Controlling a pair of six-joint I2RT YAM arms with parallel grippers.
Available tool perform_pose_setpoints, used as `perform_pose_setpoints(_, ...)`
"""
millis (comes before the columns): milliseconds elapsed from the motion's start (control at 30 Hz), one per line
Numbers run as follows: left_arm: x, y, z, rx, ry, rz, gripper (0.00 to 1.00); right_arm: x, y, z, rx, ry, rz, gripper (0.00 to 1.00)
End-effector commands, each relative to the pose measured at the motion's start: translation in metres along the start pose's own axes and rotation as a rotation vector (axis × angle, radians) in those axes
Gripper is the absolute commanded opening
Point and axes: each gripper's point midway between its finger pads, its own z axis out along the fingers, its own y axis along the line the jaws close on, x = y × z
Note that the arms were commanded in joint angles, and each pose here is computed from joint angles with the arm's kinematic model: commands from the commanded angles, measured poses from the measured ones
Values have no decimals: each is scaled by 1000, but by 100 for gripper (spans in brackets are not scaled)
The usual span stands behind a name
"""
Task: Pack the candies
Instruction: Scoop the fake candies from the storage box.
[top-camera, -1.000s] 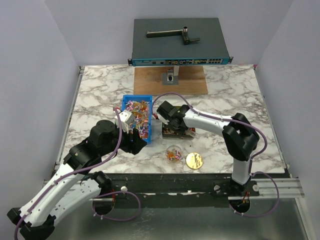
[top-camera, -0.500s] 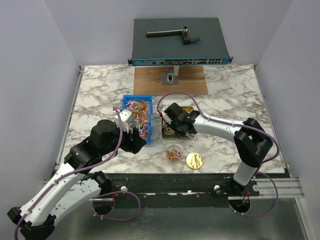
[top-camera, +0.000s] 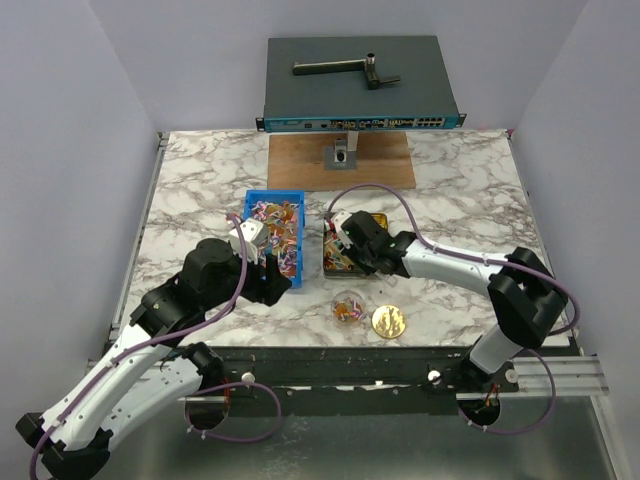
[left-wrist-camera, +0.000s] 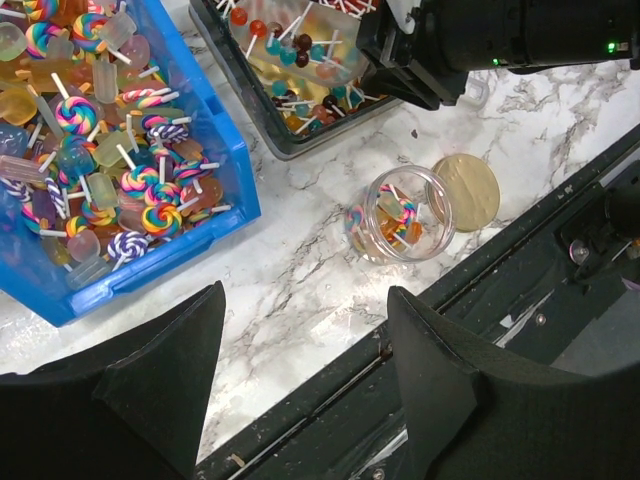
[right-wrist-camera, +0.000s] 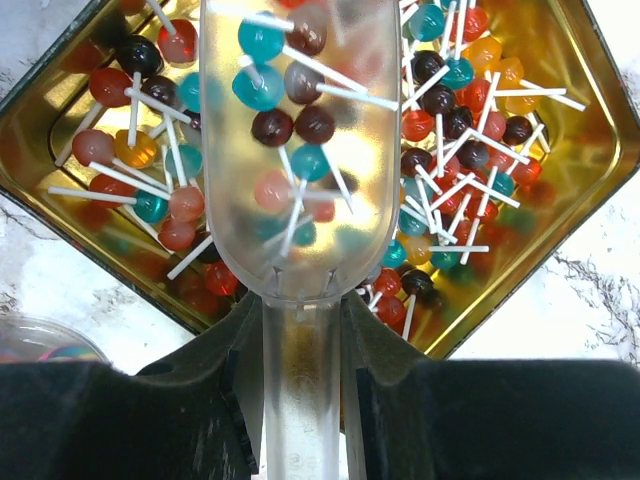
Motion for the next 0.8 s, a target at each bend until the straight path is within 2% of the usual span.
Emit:
perform_pose_setpoints(0, 2, 8, 4, -39, 0, 6, 68, -12, -10, -8, 32, -82, 63, 1)
perform_pose_setpoints(367, 3, 14, 7, -66, 12, 4, 68, -8, -20, -23, 61, -119, 102, 1)
perform_pose_setpoints(767, 2, 20, 10, -92, 17, -2, 68, -12, -18, -52, 12, -137, 135, 1)
